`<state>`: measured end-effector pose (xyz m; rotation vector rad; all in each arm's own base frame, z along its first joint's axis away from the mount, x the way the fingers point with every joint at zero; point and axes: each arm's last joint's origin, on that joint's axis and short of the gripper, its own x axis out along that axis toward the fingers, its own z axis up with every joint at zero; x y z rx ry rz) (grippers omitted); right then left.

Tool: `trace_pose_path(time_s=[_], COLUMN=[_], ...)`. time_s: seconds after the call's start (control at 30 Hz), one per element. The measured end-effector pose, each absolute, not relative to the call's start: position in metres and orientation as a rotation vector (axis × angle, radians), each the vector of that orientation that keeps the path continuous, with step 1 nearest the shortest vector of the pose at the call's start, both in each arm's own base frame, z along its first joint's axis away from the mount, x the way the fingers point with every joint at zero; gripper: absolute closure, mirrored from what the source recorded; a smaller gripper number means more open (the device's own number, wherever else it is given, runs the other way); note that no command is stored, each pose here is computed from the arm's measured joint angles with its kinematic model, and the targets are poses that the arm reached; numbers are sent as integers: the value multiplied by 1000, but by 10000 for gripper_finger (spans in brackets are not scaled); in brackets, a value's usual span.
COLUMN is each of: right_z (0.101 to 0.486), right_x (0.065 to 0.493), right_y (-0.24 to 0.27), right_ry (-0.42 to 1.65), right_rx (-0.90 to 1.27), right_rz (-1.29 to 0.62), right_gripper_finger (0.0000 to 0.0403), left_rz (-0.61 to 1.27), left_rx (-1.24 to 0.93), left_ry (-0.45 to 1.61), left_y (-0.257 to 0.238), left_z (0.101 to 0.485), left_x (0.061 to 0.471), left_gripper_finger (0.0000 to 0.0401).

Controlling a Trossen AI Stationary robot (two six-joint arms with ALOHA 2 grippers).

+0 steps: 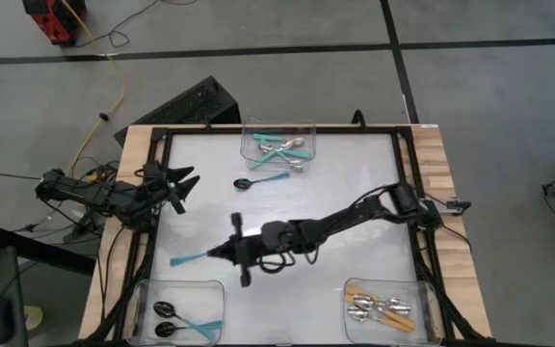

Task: Sort silverware by color (type)
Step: Put the right black spoon into the bottom left transparent bin

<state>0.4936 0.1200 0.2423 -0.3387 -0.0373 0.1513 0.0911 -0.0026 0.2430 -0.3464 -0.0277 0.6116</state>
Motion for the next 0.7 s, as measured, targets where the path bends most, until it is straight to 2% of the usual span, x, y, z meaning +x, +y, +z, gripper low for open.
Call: trace_pose_path(time_s=[0.23,0.7], right_z=[252,263], right_x=[509,504], right_y=[126,148], right_ry=[-36,-102], right_rx=[-337,-305], right_rz=[242,350], right_gripper_finger=[365,365], left_rz=[615,618], left_rx=[-347,-361], left_ry=[-28,-37], left_y=[-3,-2], left_z=[243,243], left_x=[91,91], left_gripper_finger=[211,211])
